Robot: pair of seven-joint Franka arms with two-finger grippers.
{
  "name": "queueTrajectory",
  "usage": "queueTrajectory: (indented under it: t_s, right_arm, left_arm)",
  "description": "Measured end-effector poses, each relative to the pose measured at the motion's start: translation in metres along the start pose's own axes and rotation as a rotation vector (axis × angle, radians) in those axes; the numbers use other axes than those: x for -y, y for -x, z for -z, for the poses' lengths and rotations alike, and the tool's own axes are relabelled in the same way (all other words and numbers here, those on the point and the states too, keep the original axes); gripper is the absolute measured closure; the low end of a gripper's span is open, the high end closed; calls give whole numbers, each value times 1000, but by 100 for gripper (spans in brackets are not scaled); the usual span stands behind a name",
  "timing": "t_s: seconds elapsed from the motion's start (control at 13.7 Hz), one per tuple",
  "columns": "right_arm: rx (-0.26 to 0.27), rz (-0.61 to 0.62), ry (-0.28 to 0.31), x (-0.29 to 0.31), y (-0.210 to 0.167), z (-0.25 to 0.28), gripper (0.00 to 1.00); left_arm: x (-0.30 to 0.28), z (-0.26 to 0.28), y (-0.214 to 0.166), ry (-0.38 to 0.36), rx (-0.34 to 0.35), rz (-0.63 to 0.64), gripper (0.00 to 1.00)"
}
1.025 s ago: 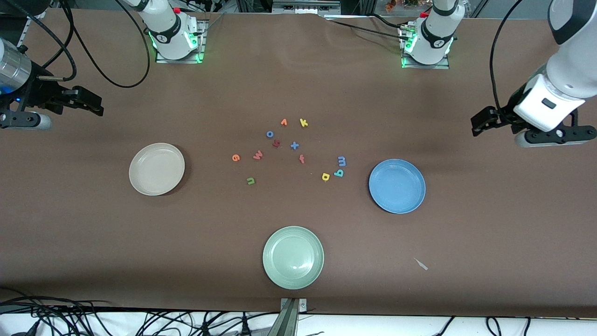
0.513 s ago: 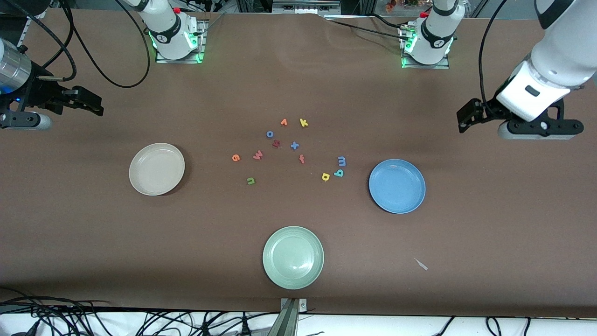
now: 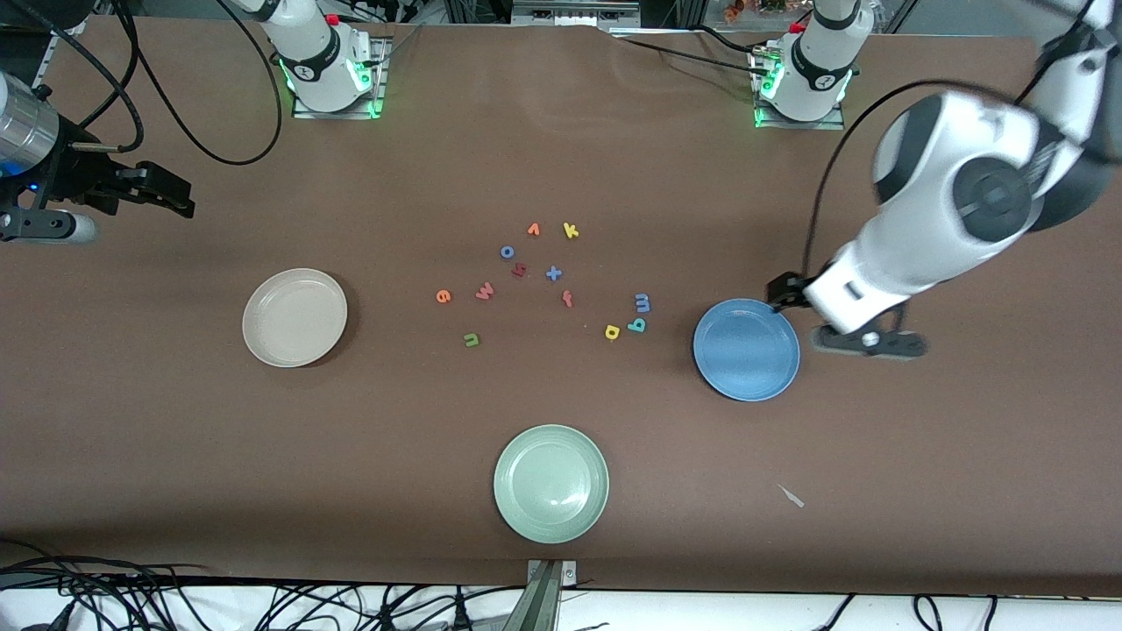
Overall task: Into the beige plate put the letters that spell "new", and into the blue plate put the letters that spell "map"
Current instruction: 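Reach the left gripper down to the teal letter beside the blue plate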
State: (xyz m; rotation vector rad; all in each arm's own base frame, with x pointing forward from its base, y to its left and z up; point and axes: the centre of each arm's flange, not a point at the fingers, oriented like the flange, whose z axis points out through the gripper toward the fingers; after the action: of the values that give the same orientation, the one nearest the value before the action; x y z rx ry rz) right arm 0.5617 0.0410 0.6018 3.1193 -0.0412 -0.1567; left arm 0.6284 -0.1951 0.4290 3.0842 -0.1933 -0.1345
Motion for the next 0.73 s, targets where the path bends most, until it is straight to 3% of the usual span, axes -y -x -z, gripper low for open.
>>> queueTrajectory:
  t_s: [0.22,0.51,0.73]
  right_arm:
    - [0,0,0,0,0,0,0]
    - [-1,0,-3,0,0,0,0]
    - [-16,5,-52,7,-3,0,0]
  left_arm:
    - [-51,-62,-12,-16,4,-89,0]
    - [-91,-103,-10,-28,19,-164,0]
    - [-119,-136,-8,-19,29,-225,0]
